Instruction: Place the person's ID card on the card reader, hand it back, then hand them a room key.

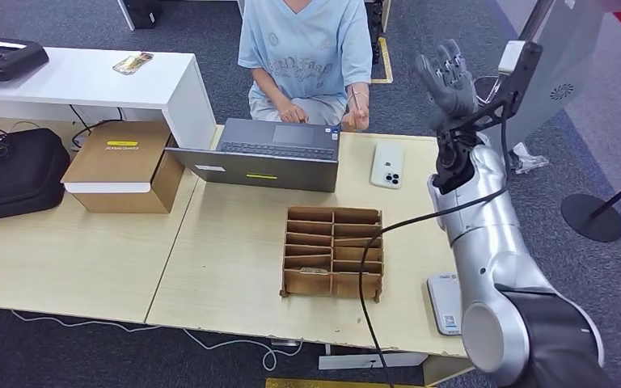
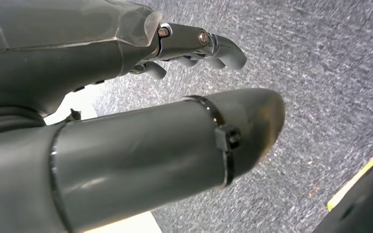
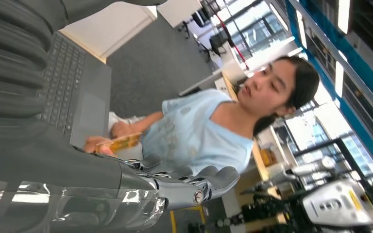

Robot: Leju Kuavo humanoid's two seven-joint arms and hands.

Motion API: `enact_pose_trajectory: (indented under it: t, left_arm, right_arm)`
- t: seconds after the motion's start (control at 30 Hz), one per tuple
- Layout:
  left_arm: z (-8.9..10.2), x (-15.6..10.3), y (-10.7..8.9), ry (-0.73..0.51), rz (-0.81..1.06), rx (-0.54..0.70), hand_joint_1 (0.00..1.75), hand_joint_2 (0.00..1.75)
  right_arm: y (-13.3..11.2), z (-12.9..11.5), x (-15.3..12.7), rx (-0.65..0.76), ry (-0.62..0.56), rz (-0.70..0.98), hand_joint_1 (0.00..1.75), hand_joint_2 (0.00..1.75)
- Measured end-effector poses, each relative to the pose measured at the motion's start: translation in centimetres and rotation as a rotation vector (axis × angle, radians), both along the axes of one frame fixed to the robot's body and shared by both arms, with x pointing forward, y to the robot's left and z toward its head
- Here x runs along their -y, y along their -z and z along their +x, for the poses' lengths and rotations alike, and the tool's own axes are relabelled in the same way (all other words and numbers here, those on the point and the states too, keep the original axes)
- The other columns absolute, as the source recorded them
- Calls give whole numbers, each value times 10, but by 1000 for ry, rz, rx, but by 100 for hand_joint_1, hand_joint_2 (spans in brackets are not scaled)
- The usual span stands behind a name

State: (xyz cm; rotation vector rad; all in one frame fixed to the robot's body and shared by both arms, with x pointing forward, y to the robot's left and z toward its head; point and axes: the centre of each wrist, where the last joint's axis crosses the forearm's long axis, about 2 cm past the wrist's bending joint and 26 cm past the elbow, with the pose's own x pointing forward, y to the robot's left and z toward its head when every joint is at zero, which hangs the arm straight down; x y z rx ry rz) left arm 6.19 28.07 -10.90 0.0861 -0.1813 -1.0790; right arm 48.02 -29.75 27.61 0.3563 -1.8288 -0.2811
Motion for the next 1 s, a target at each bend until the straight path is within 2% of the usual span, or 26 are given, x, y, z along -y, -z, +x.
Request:
enact_pose_trajectory:
  t: [0.13, 0.33, 0.5, 0.63, 0.77, 0.83, 0.9, 1.0]
  left_arm:
    - [-4, 0, 1, -17, -3, -5, 0, 0]
    - [-9, 0, 1, -31, 5, -14, 0, 0]
    - [-10, 0, 1, -30, 6, -17, 0, 0]
    - [-11, 0, 2, -31, 8, -17, 0, 0]
    - [-15, 0, 2, -30, 11, -17, 0, 0]
    - [-16, 0, 2, -26, 12, -19, 0, 0]
    - [-17, 0, 2, -19, 16, -18, 0, 0]
    - [-18, -1, 2, -7, 24, -11, 0, 0]
  right_arm:
    - [23, -23, 19, 59, 110, 79, 0, 175]
    - [45, -89, 36, 245, 246, 95, 0, 175]
    - [62, -148, 36, 323, 284, 80, 0, 175]
    - [84, -197, 28, 363, 245, 50, 0, 175]
    - [101, -247, 12, 500, 102, -127, 0, 175]
    - [108, -269, 7, 487, 83, -233, 0, 175]
    - [113, -288, 3, 430, 133, -413, 0, 175]
    - [113, -306, 2, 304, 312, -756, 0, 175]
